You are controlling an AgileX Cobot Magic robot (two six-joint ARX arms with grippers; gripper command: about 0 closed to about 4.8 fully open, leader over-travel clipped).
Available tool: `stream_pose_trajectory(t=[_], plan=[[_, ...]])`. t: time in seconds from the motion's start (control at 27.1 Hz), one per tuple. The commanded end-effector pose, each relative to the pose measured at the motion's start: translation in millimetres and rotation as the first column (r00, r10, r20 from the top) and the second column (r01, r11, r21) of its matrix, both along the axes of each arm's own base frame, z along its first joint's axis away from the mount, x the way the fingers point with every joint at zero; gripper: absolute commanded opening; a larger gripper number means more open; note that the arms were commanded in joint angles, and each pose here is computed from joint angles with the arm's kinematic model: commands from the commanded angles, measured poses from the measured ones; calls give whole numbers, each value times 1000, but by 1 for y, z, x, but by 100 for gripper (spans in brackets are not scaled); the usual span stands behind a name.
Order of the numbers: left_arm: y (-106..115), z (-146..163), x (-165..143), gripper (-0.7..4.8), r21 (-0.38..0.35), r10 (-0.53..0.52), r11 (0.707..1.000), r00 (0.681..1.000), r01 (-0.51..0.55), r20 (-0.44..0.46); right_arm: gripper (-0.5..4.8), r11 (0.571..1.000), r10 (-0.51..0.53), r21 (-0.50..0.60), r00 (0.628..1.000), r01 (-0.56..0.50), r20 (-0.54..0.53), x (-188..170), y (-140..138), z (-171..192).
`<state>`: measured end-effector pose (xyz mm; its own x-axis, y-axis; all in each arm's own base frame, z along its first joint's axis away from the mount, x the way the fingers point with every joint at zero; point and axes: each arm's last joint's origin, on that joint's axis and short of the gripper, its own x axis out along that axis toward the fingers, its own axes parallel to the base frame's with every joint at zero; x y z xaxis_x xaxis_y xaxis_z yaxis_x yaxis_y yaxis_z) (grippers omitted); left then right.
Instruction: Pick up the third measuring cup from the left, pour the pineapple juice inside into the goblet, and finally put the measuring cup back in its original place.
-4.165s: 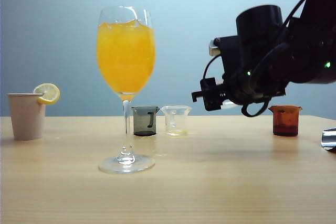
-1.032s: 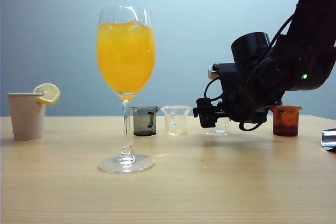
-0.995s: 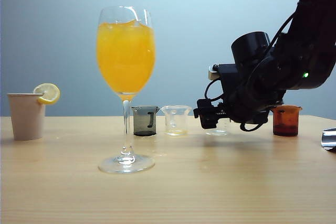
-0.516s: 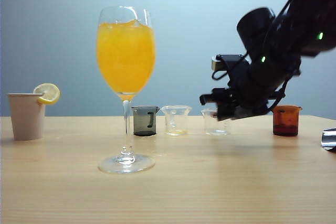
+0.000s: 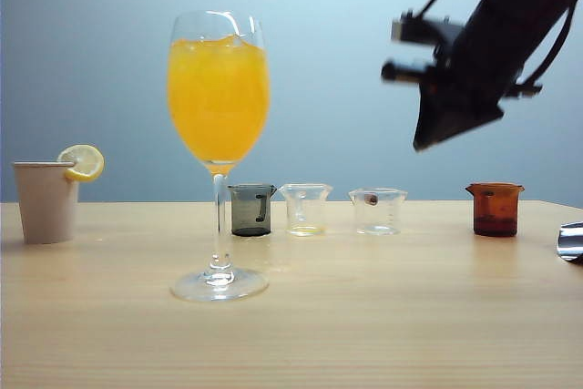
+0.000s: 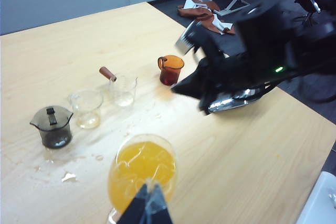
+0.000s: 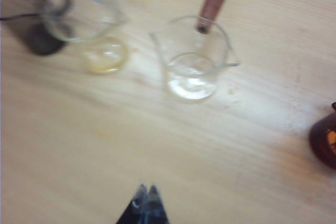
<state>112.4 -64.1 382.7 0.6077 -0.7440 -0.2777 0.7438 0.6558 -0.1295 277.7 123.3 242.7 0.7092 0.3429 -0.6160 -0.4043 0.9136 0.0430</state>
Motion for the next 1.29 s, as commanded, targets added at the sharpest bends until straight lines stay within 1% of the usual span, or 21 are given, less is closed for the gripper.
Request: stream_pose_trajectory(t=[0.04, 0.11, 0.26, 0.41, 0.52, 0.59, 0.63, 0.66, 0.74, 0.77, 0.81, 0.92, 1.0, 1.07, 1.18, 1.29], plan=[[2, -1, -4, -5, 8, 2, 1000, 1000, -2, -24, -6, 1000, 21, 20, 1000, -21, 8, -17, -6, 19], [3, -2, -6, -5, 16, 3, 1000, 999, -3, -35, -6, 999, 21, 27, 999, -22, 25, -28, -11, 31], [6, -12, -9, -5, 95, 25, 995, 1000, -26, 2, -6, 999, 26, 31, 998, -27, 55, -50, -21, 49], [9, -27, -12, -5, 114, 69, 991, 998, -69, 2, -6, 998, 22, 55, 992, -29, 126, -74, -31, 60], [12, -39, -16, -5, 119, 122, 985, 992, -126, 36, -6, 997, 15, 73, 985, -28, 172, -90, -39, 61], [14, -48, -18, -5, 99, 146, 983, 986, -154, 83, -6, 996, 11, 86, 978, -29, 207, -101, -44, 58], [15, -56, -20, -5, 76, 169, 981, 978, -179, 127, -6, 994, 6, 104, 968, -33, 250, -109, -47, 55], [16, -62, -21, -5, 64, 184, 979, 971, -195, 151, -6, 993, 3, 114, 962, -36, 274, -113, -49, 53], [18, -82, -24, -5, 29, 219, 973, 954, -230, 204, -6, 987, -16, 152, 930, -43, 368, -130, -57, 44], [19, -88, -24, -5, 21, 224, 972, 950, -234, 216, -6, 987, -29, 159, 920, -36, 391, -133, -59, 41], [19, -97, -24, -5, 14, 238, 969, 944, -247, 228, -6, 985, -52, 169, 902, -23, 429, -140, -62, 36], [18, -112, -22, -5, -15, 243, 969, 937, -247, 252, -6, 985, -83, 174, 889, 3, 450, -149, -67, 29], [18, -120, -21, -5, -34, 248, 968, 930, -248, 273, -6, 984, -86, 179, 884, 3, 460, -153, -69, 26], [17, -130, -18, -5, -55, 252, 968, 922, -246, 293, -6, 983, -115, 183, 871, 30, 478, -158, -72, 25], [15, -142, -15, -5, -97, 265, 964, 919, -247, 291, -2, 981, -138, 189, 859, 49, 493, -162, -75, 25], [14, -149, -13, -5, -106, 268, 963, 915, -247, 303, -1, 979, -142, 197, 850, 46, 507, -166, -77, 27]])
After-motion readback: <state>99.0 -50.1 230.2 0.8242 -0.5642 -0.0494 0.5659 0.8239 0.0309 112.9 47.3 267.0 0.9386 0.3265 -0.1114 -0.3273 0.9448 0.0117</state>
